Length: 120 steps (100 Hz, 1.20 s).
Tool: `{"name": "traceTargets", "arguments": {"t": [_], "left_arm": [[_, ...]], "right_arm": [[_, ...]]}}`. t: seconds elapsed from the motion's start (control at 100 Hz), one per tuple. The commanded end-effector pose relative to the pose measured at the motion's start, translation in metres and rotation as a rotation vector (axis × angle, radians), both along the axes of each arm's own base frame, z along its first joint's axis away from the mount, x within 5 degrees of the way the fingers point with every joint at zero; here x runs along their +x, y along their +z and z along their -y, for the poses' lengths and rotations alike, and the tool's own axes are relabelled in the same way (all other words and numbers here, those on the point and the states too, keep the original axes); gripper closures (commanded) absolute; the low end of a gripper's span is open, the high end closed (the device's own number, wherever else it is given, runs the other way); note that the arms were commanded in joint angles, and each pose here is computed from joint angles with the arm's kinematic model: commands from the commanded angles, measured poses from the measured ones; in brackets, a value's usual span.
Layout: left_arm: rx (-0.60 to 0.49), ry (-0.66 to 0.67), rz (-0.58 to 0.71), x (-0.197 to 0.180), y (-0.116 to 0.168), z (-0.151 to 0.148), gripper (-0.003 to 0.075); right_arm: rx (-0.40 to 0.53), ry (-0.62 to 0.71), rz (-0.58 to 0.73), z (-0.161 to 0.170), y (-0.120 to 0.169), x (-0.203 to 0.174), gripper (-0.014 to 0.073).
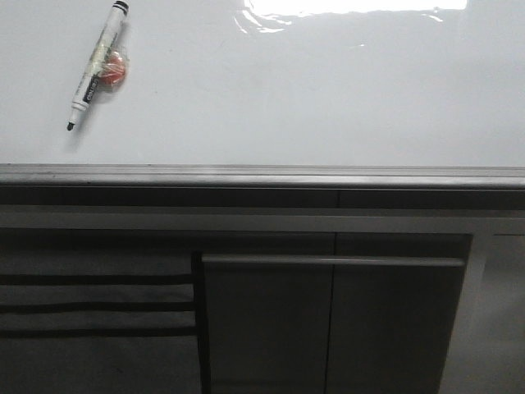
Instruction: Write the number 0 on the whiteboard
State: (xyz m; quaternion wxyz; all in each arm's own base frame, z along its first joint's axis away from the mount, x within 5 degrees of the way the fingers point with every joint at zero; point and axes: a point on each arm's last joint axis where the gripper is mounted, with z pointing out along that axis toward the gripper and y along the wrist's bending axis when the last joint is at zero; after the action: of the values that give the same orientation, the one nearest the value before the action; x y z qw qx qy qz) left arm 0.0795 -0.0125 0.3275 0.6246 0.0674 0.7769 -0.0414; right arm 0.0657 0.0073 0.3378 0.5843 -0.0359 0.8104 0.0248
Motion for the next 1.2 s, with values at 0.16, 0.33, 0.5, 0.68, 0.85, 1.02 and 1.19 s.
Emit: {"name": "traceTargets", "arguments": {"t": [0.16,0.33,0.5,0.68,0.85,1.02,1.19], "left_arm": [[0.02,-0.002,-0.004,0.026,0.007,0.003,0.0577],[-0.064,-0.009,-0.046,0.043,0.003,0.008,0.0278],[-0.051,-0.051,-0.14,0.064,-0.002,0.015,0.028],[0.016,-0.172,-0.199,0.091,-0.001,0.039,0.028],[0.09,-0.244,-0.19,0.127,-0.009,0.066,0.028],[0.132,-0.244,-0.226,0.167,-0.02,0.079,0.028],[0.162,-0.249,-0.243,0.202,-0.023,0.092,0.028]], "right_arm": [[-0.007,-0.003,0.017,0.0,0.01,0.016,0.0628],[-0.009,0.008,-0.008,-0.001,0.008,0.022,0.0407],[0.004,0.01,-0.027,-0.001,0.006,0.029,0.0346],[0.01,0.009,-0.033,-0.001,0.006,0.035,0.0346],[0.01,0.008,-0.04,-0.001,0.005,0.037,0.0346],[0.01,0.008,-0.04,-0.001,0.005,0.037,0.0346],[0.01,0.008,-0.04,-0.001,0.005,0.037,0.0346]]}}
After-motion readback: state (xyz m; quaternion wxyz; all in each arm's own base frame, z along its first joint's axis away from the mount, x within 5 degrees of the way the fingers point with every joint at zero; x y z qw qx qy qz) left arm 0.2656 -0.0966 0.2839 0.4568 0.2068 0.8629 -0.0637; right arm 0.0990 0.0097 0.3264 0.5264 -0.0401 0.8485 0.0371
